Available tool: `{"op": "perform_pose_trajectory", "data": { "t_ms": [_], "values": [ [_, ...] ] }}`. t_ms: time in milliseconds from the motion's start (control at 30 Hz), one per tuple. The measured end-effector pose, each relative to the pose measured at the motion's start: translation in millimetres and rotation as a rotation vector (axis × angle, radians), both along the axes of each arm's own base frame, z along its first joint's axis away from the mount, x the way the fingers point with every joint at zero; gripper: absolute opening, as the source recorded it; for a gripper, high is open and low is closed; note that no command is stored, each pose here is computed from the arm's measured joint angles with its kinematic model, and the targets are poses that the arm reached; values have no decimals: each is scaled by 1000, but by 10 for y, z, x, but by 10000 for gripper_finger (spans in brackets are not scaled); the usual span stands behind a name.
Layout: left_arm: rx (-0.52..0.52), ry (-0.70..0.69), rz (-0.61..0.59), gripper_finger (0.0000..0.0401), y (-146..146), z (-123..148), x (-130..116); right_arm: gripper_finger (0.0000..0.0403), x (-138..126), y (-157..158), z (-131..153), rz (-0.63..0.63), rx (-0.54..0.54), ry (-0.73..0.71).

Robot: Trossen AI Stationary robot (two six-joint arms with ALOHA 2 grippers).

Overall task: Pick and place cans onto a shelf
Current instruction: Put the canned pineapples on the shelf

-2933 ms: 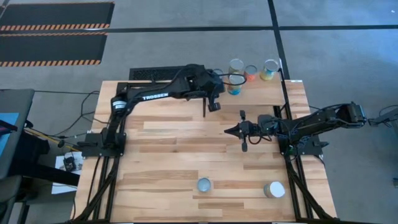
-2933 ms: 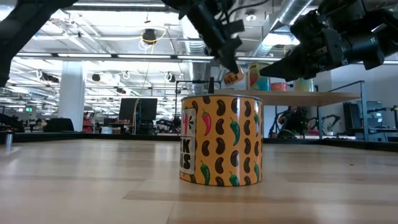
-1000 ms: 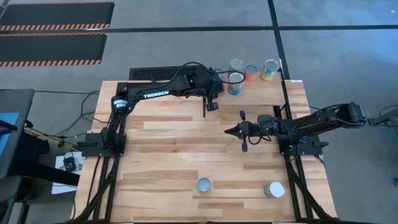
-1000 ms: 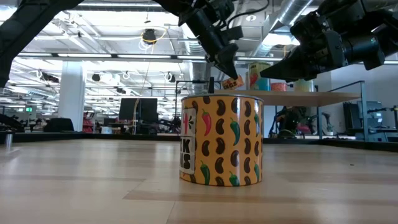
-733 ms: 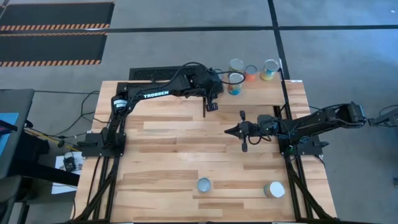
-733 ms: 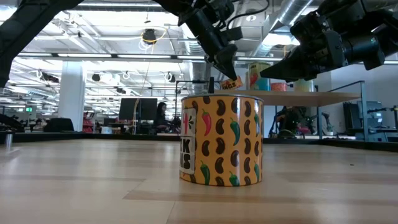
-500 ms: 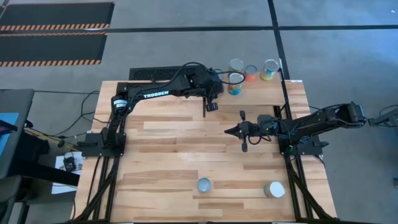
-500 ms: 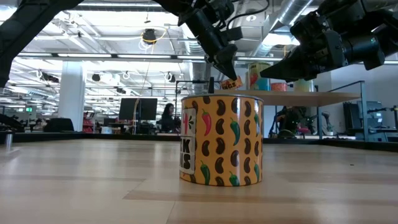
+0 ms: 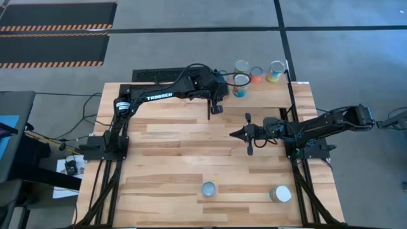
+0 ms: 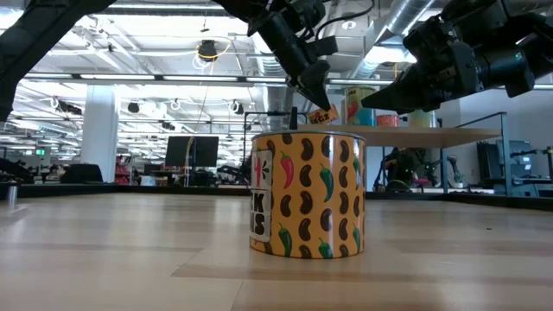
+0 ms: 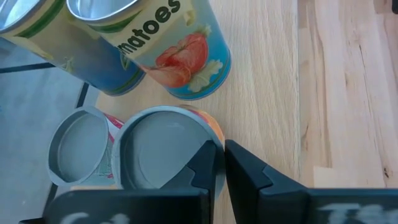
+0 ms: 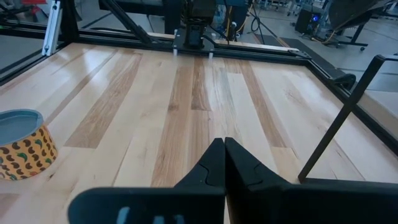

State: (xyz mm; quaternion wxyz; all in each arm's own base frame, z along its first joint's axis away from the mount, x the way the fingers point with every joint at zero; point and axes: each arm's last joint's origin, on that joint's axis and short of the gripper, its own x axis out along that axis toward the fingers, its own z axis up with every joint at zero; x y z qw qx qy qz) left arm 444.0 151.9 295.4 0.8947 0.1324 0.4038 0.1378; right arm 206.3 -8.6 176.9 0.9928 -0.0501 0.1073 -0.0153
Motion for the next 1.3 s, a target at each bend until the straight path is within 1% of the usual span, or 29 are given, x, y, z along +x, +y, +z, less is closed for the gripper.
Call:
{"op": "perform_pose_trajectory", "data": {
  "t_ms": [67,300,433,500,600,700,767,900,1067,1300],
  "values": [
    [0,0,0,22,0,0,0,11,0,0,0,0,0,0],
    [0,0,1,63,0,0,0,11,0,0,0,0,1,0],
    [6,3,-4,70,1,1,-1,11,0,0,0,-1,0,0],
    [16,8,-13,64,2,2,-1,11,0,0,0,0,1,0],
    [26,11,-26,44,1,4,1,11,0,0,0,0,1,0],
    [1,3,-61,14,-9,1,6,11,0,0,1,0,0,-1],
    [-3,2,-65,4,1,-53,41,11,0,0,1,0,0,-1],
    [7,-9,-61,5,14,-101,86,11,0,0,2,0,0,-3],
    [13,-19,-57,1,23,-99,96,11,1,6,6,3,0,-8],
    [36,3,-8,0,77,-77,63,11,2,8,10,4,0,-12]
  ]
}}
